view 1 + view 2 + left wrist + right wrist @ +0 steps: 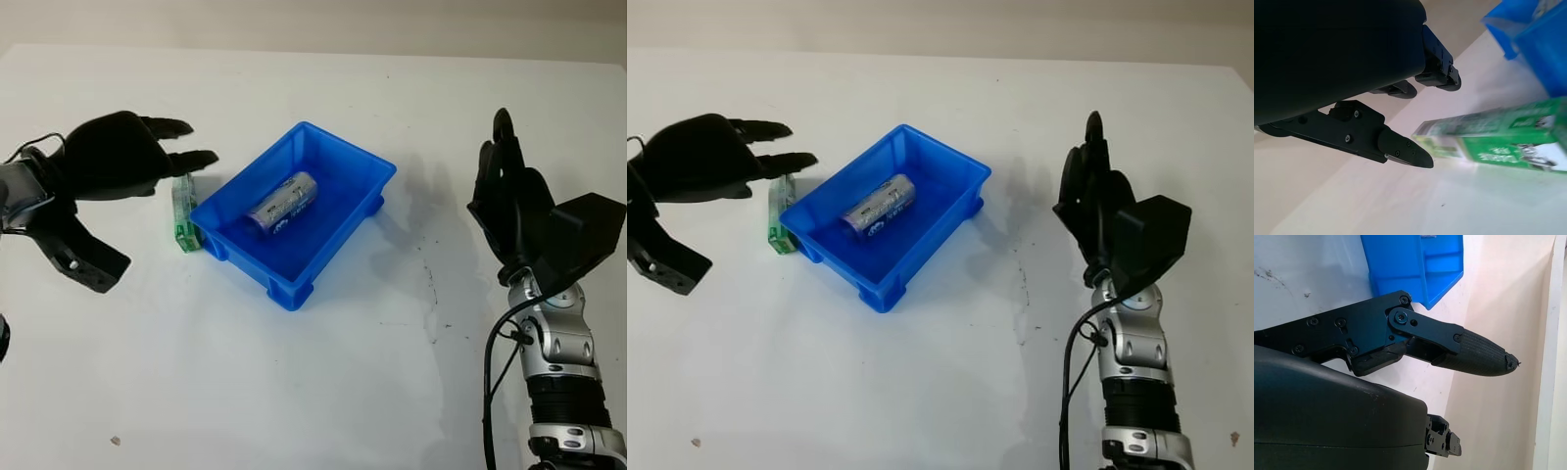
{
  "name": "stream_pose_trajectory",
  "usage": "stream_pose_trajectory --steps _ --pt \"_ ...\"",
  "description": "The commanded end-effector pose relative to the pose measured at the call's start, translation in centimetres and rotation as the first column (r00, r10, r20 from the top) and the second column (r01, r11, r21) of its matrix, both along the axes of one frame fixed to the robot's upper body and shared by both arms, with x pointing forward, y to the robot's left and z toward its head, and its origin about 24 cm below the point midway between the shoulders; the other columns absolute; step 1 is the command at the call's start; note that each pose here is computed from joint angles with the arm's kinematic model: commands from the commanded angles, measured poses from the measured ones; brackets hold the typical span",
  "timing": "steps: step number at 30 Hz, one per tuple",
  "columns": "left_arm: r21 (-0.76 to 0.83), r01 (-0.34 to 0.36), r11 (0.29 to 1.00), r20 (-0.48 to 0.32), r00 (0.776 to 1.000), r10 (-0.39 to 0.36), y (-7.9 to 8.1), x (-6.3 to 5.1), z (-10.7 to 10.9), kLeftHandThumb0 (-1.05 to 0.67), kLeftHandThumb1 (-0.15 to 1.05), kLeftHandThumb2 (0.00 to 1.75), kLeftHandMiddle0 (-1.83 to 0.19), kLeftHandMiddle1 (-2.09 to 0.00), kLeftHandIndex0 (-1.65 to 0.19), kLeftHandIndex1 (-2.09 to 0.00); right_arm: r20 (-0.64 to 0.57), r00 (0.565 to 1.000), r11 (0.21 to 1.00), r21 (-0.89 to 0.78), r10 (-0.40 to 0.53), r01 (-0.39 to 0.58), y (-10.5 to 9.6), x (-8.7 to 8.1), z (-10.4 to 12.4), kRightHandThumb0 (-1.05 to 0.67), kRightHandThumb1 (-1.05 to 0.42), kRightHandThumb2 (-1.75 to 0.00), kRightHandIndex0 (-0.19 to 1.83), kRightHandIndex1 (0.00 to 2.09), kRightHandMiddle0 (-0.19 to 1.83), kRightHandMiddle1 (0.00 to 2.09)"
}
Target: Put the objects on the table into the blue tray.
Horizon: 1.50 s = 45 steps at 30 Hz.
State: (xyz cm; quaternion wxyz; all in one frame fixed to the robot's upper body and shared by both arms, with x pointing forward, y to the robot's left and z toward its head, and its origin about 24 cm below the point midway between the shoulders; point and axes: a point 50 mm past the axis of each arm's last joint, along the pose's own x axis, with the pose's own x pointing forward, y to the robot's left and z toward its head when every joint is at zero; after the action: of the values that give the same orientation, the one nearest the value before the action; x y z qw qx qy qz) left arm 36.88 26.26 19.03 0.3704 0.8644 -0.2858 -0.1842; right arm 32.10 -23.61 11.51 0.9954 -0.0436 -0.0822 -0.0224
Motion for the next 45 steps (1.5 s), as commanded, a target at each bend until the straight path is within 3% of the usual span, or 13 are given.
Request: stream_pose_trajectory --steps 1,6,12,13,14,15,17,19,22,24,32,42,45 --pt "0.009 0.035 0.999 -0.002 0.999 -0.035 -0.1 -0.2 -0.3 -0.12 0.96 0.06 -0.44 -0.07 -0.37 -0.08 0.019 1.000 1.000 -0.006 -0.009 0.009 -0.3 -0.2 0.2 -0.81 -1.05 -0.77 -0.19 0.00 -0.19 0.00" --pt "0.038 0.065 0.997 -0.030 0.998 -0.064 0.0 -0.6 -1.2 0.02 1.01 0.07 -0.49 -0.08 -0.42 -0.10 0.020 1.000 1.000 -0.001 -0.005 0.005 -0.2 -0.2 0.2 -0.81 -1.05 -0.78 -0.19 0.00 -0.19 0.00" --pt "0.100 0.129 0.987 -0.067 0.990 -0.123 0.1 -1.2 -2.5 -0.12 0.96 0.05 -0.61 -0.13 -0.55 -0.16 0.016 1.000 1.000 0.005 -0.014 0.014 -0.3 -0.2 0.1 -0.81 -1.05 -0.77 -0.19 0.00 -0.19 0.00" --pt "0.126 0.149 0.981 -0.068 0.988 -0.141 0.1 -1.2 -2.8 -0.15 0.96 0.05 -0.50 -0.77 -0.61 -0.41 0.015 1.000 1.000 0.003 -0.014 0.014 -0.3 -0.2 0.1 -0.81 -1.05 -0.77 -0.19 0.00 -0.19 0.00" --pt "0.145 0.153 0.977 -0.075 0.987 -0.144 0.2 -1.3 -3.1 -0.19 0.96 0.05 -0.39 -1.55 -0.47 -1.08 0.014 1.000 1.000 0.002 -0.014 0.014 -0.3 -0.2 0.1 -0.81 -1.05 -0.77 -0.19 0.00 -0.19 0.00" --pt "0.155 0.147 0.977 -0.083 0.987 -0.136 0.2 -1.3 -3.4 -0.18 0.98 0.06 -0.41 -1.82 -0.37 -1.48 0.014 1.000 1.000 0.002 -0.013 0.013 -0.4 -0.3 0.1 -0.80 -1.05 -0.77 -0.19 0.00 -0.19 0.00" --pt "0.161 0.126 0.979 -0.094 0.989 -0.111 0.4 -1.3 -3.6 -0.18 0.98 0.05 -0.45 -2.04 -0.33 -1.78 0.013 1.000 1.000 0.002 -0.013 0.013 -0.4 -0.3 0.1 -0.80 -1.05 -0.77 -0.19 0.00 -0.19 0.00" --pt "0.184 0.078 0.980 -0.111 0.992 -0.058 0.7 -1.2 -3.8 -0.17 1.00 0.06 -0.45 -2.08 -0.26 -1.94 0.012 1.000 1.000 0.000 -0.014 0.014 -0.4 -0.2 0.1 -0.81 -1.05 -0.77 -0.19 0.00 -0.19 0.00" --pt "0.216 0.004 0.976 -0.130 0.991 0.025 1.3 -1.2 -4.1 -0.35 1.02 0.06 -0.45 -2.09 -0.26 -1.73 0.014 1.000 1.000 -0.001 -0.016 0.016 -0.4 -0.3 0.1 -0.80 -1.05 -0.77 -0.19 0.00 -0.19 0.00" --pt "0.238 -0.032 0.971 -0.128 0.990 0.064 1.6 -1.2 -4.2 -0.46 1.04 0.21 -0.56 -2.09 -0.19 -1.94 0.015 1.000 1.000 -0.002 -0.016 0.016 -0.4 -0.3 0.1 -0.80 -1.05 -0.77 -0.19 0.00 -0.19 0.00" --pt "0.189 -0.243 0.952 -0.108 0.958 0.266 3.1 -0.9 -3.3 -0.47 1.05 0.36 -0.77 -2.09 -0.27 -2.09 0.012 1.000 1.000 0.005 -0.006 0.006 -0.3 -0.1 0.0 -0.80 -1.05 -0.76 -0.19 0.00 -0.19 0.00" --pt "0.206 -0.508 0.836 0.090 0.861 0.501 6.5 -0.4 -0.8 -0.49 1.05 0.33 -0.61 -2.09 0.00 -2.03 0.011 1.000 1.000 0.016 0.003 -0.004 -0.3 0.0 -0.2 -0.80 -1.05 -0.76 -0.19 0.00 -0.19 0.00" --pt "0.133 -0.560 0.818 0.139 0.827 0.544 7.3 -0.4 0.3 -0.48 1.05 0.23 -0.63 -2.09 -0.13 -2.04 0.007 1.000 1.000 0.011 0.006 -0.006 -0.3 0.0 -0.2 -0.80 -1.05 -0.75 -0.19 0.00 -0.19 0.00"
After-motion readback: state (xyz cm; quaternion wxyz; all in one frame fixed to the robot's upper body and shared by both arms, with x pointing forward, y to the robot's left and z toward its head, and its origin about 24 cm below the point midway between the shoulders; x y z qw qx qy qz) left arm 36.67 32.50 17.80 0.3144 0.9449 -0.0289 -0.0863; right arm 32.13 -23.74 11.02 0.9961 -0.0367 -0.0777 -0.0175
